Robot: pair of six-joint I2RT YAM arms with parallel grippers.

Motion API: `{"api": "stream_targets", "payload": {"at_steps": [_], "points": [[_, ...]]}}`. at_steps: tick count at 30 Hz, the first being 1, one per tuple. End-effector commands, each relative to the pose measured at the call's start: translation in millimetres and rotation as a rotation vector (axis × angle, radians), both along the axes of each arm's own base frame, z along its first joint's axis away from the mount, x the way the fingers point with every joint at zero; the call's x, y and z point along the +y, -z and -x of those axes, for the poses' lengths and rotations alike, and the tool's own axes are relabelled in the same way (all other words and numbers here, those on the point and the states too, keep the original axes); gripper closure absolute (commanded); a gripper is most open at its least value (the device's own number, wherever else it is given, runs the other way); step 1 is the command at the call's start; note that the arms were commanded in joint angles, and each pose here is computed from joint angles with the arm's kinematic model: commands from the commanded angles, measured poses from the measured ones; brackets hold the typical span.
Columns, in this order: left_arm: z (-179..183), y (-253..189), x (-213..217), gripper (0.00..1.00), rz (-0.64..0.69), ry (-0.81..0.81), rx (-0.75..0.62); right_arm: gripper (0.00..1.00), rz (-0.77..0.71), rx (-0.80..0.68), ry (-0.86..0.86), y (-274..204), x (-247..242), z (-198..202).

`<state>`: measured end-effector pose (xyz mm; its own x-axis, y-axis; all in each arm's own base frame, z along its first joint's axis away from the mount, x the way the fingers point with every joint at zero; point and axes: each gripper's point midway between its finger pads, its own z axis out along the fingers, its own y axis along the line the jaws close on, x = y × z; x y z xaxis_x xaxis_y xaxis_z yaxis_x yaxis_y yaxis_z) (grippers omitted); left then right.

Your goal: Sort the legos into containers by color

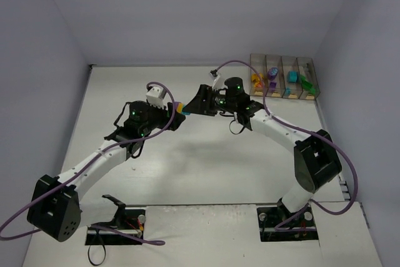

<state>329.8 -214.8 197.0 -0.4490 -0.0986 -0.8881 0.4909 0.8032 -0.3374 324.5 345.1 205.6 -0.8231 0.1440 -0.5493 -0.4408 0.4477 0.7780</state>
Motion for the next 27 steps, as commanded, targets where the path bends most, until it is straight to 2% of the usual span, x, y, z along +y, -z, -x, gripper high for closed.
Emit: {"api": "stream_targets", "payload": {"at_steps": [1,9,13,16,19,27], "points": [[-2,-34,-8,0.76,0.051,0.027,-0.110,0.39,-0.090,-0.116,0.013,-43,13,-14],[-2,-29,-4,0.76,0.042,0.002,-0.104,0.57,-0.091,-0.113,0.006,-45,17,-13],[-8,-31,-2,0.76,0.044,-0.027,-0.108,0.57,-0.080,-0.093,-0.003,-38,17,-10],[-11,-31,-3,0.76,0.042,-0.033,-0.104,0.51,-0.068,-0.087,-0.005,-34,16,-7],[-13,-33,-4,0.76,0.047,-0.035,-0.105,0.50,-0.062,-0.090,-0.002,-33,14,-7],[-14,-34,-5,0.76,0.055,-0.033,-0.105,0.58,-0.051,-0.093,-0.002,-28,15,-8]]}}
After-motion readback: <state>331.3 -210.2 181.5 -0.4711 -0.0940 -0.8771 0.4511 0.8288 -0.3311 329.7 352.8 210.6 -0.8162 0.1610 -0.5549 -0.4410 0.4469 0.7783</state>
